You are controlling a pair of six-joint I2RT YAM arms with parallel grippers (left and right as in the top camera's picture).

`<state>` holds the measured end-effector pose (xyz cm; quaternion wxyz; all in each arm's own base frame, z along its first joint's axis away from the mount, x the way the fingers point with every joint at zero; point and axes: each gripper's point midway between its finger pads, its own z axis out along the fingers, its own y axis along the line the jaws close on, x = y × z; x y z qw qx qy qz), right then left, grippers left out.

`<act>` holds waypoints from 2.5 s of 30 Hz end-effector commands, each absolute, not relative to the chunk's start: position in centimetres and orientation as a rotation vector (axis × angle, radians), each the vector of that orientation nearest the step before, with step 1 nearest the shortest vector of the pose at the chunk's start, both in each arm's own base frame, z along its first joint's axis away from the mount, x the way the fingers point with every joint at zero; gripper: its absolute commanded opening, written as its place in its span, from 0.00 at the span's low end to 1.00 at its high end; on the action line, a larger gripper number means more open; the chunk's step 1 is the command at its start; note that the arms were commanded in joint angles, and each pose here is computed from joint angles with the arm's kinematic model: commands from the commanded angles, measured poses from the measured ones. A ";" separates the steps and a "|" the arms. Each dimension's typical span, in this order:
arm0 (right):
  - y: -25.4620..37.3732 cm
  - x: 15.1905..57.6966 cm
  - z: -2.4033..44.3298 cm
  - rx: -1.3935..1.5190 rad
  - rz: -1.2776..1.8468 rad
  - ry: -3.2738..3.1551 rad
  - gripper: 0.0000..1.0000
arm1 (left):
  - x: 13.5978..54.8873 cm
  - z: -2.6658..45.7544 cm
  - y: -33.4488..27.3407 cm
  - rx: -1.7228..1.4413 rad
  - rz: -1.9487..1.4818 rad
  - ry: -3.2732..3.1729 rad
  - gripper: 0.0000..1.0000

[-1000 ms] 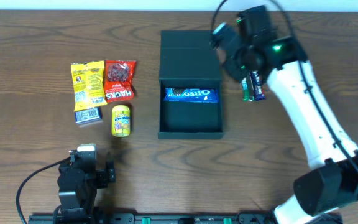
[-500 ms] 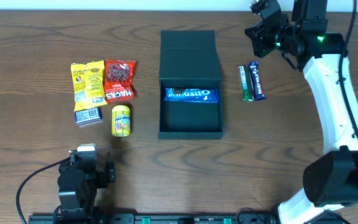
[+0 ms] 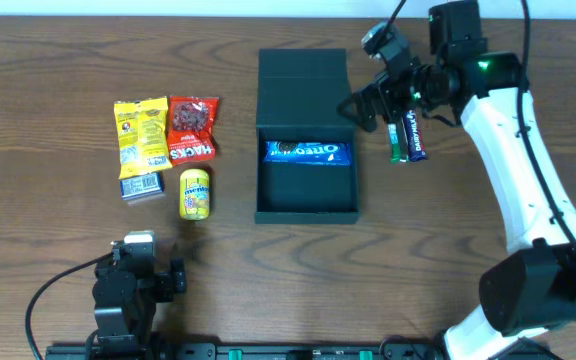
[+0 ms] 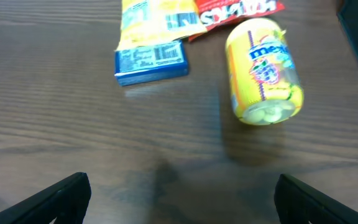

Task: Pack container
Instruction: 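Withdraw the right gripper toward the chocolate bars, then reach the left gripper to the red snack bag and grasp it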

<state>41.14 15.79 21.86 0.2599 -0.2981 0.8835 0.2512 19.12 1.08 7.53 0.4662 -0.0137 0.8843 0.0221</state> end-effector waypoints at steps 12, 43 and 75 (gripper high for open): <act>15.1 36.0 19.3 -0.802 0.773 2.647 0.99 | 19.5 8.2 -1.8 -1.135 -0.772 1.922 0.95; 14.6 41.5 20.4 -0.853 0.552 2.433 0.99 | 43.1 16.5 -3.4 -0.222 -0.181 2.359 0.96; 14.0 41.2 20.0 -0.810 0.525 2.486 0.99 | 46.5 2.0 -3.3 -0.149 0.085 2.577 0.76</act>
